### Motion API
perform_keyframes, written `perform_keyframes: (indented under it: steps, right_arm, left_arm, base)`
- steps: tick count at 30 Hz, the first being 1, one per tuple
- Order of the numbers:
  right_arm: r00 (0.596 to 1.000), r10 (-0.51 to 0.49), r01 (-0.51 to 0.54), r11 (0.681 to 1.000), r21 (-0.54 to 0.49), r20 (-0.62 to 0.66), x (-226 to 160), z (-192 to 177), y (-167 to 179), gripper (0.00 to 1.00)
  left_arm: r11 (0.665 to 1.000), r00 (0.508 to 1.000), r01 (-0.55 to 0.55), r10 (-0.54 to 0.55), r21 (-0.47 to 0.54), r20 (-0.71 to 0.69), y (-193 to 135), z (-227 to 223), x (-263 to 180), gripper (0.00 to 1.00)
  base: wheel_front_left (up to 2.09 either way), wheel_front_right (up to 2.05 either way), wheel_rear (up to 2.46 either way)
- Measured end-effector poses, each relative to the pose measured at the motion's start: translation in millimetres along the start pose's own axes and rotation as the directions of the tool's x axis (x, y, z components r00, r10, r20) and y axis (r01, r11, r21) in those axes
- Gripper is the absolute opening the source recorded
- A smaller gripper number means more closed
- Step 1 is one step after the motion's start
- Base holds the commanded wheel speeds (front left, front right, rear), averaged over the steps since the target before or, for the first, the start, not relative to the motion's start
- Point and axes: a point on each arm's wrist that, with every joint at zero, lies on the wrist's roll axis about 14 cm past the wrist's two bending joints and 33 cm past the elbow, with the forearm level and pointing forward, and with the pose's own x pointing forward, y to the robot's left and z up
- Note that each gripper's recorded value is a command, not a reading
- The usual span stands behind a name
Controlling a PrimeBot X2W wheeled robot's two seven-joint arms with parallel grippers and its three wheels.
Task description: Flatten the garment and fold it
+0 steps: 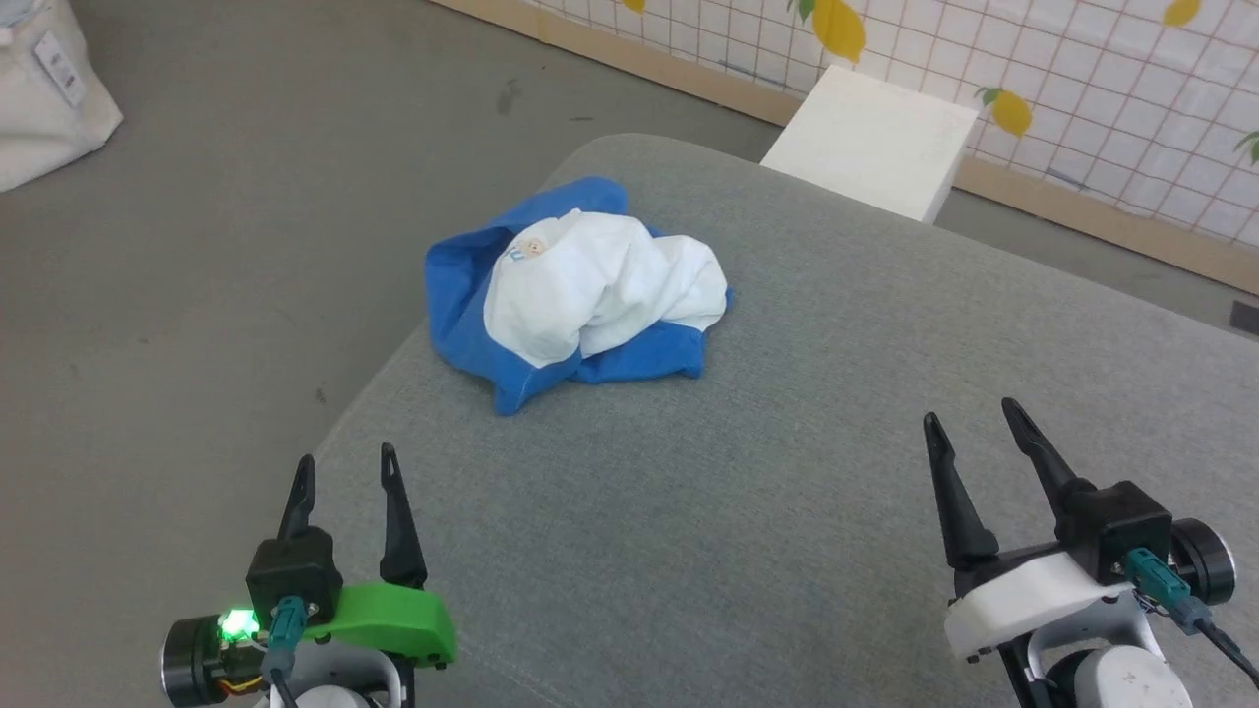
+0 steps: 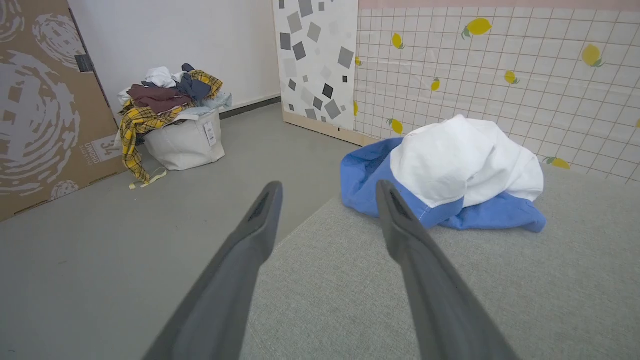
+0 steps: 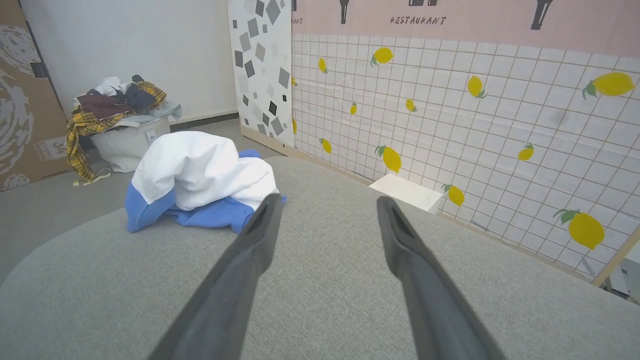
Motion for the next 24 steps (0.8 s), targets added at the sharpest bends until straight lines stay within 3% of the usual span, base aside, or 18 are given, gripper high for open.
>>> perform_keyframes:
  steps: [24]
  right_arm:
    - [0.997, 0.074, -0.075, 0.997, 0.019, 0.021, 18.0, -1.5, 23.3, 1.00]
  left_arm:
    - [0.995, 0.996, -0.092, 0.092, 0.021, 0.001, 26.1, -2.9, -12.0, 1.00]
  base:
    - [0.00, 0.00, 0.00]
